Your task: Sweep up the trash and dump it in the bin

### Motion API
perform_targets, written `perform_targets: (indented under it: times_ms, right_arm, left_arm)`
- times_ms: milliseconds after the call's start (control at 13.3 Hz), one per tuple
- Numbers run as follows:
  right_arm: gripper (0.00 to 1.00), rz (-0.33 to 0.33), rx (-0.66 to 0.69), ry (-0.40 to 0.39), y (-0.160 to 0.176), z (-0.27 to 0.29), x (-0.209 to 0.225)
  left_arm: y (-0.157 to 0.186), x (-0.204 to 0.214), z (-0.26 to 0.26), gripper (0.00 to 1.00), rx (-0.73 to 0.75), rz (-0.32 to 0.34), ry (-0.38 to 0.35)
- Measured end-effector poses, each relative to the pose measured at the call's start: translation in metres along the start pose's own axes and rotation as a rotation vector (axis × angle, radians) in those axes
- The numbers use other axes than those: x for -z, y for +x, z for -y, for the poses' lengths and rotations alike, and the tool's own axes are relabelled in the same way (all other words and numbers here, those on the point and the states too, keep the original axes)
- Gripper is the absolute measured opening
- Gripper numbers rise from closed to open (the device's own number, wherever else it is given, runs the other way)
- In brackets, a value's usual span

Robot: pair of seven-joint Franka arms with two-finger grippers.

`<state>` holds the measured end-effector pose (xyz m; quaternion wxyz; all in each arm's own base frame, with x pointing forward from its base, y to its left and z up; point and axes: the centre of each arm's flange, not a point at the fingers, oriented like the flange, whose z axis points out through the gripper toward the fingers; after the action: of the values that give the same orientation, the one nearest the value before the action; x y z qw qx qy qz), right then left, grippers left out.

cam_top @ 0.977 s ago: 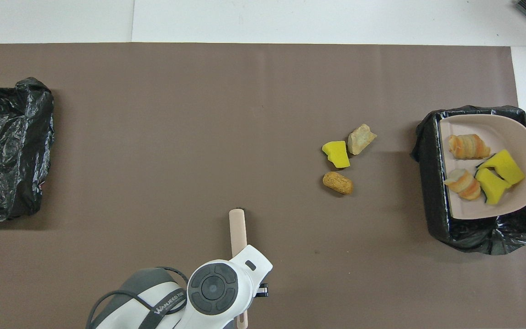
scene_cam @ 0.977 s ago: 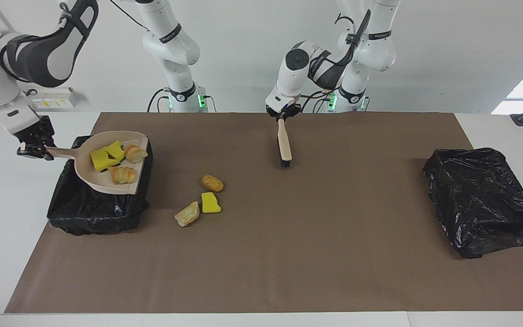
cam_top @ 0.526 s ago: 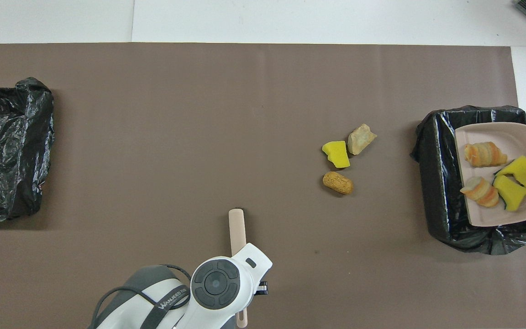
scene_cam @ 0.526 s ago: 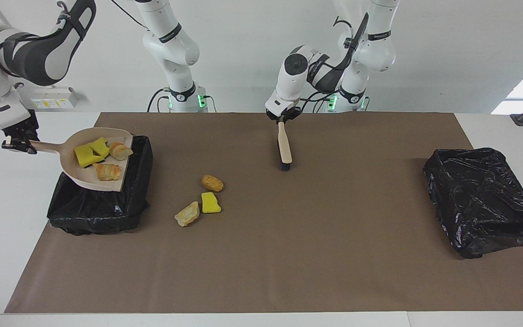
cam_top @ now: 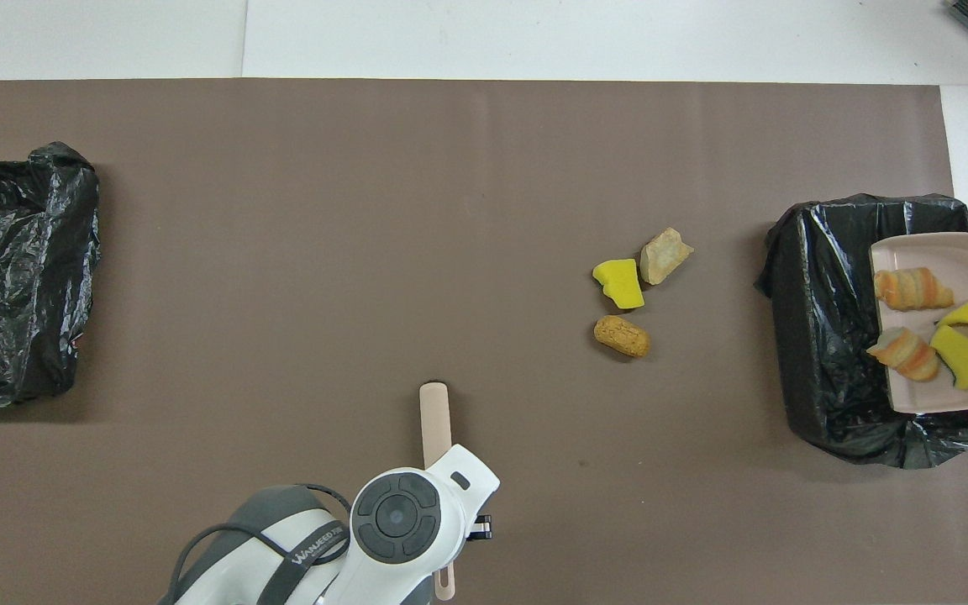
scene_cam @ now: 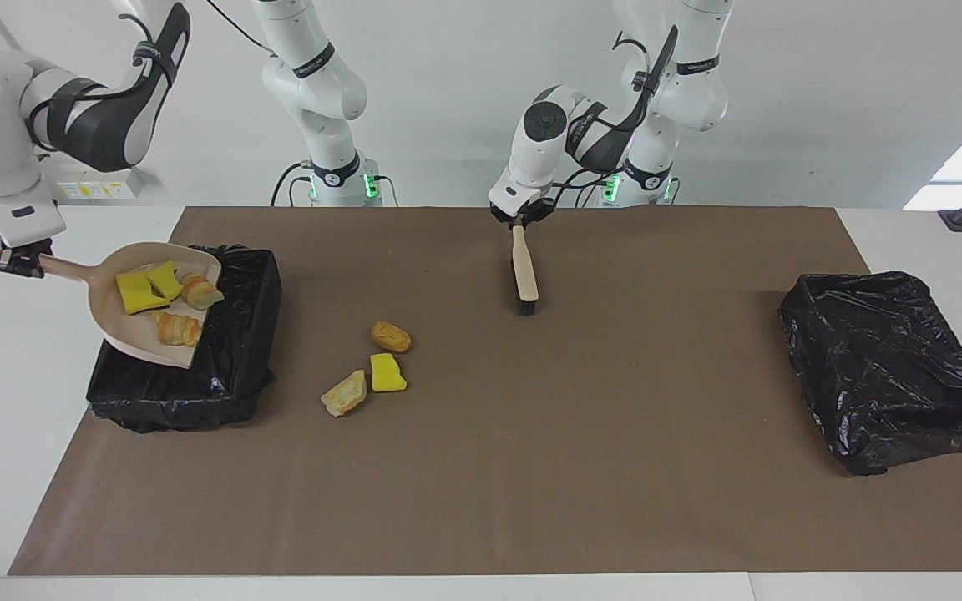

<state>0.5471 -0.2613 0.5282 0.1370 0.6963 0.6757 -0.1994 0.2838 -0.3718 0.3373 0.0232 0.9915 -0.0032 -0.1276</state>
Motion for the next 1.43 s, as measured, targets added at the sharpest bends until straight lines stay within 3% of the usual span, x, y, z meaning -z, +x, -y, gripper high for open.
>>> perform_targets:
  times_ms: [301, 376, 752, 1053, 1278, 1429]
  right_arm:
    - [0.32, 0.137, 0.003, 0.062, 0.013, 0.005, 0.022]
    - [0.32, 0.167, 0.009, 0.071, 0.016, 0.007, 0.033]
    - [0.32, 0.291, 0.006, 0.089, 0.008, 0.026, 0.069]
    - [0.32, 0.366, -0.057, 0.071, 0.001, 0.033, 0.083]
    - [0.32, 0.371, -0.04, 0.038, 0.022, 0.025, 0.097]
    - [0.32, 0.314, -0.051, 0.007, 0.046, 0.02, 0.106]
  left_arm:
    - [0.001, 0.0, 0.0, 0.93, 0.001, 0.001, 0.0]
    - [0.003, 0.001, 0.001, 1.0, 0.006, -0.001, -0.003]
    - [0.062, 0.047, 0.038, 1.0, 0.083, -0.077, -0.039]
    - [0.121, 0.11, 0.109, 1.0, 0.128, -0.119, -0.07]
    - [0.147, 0.146, 0.17, 1.0, 0.136, -0.166, -0.106]
    - [0.159, 0.165, 0.209, 1.0, 0.117, -0.19, -0.117]
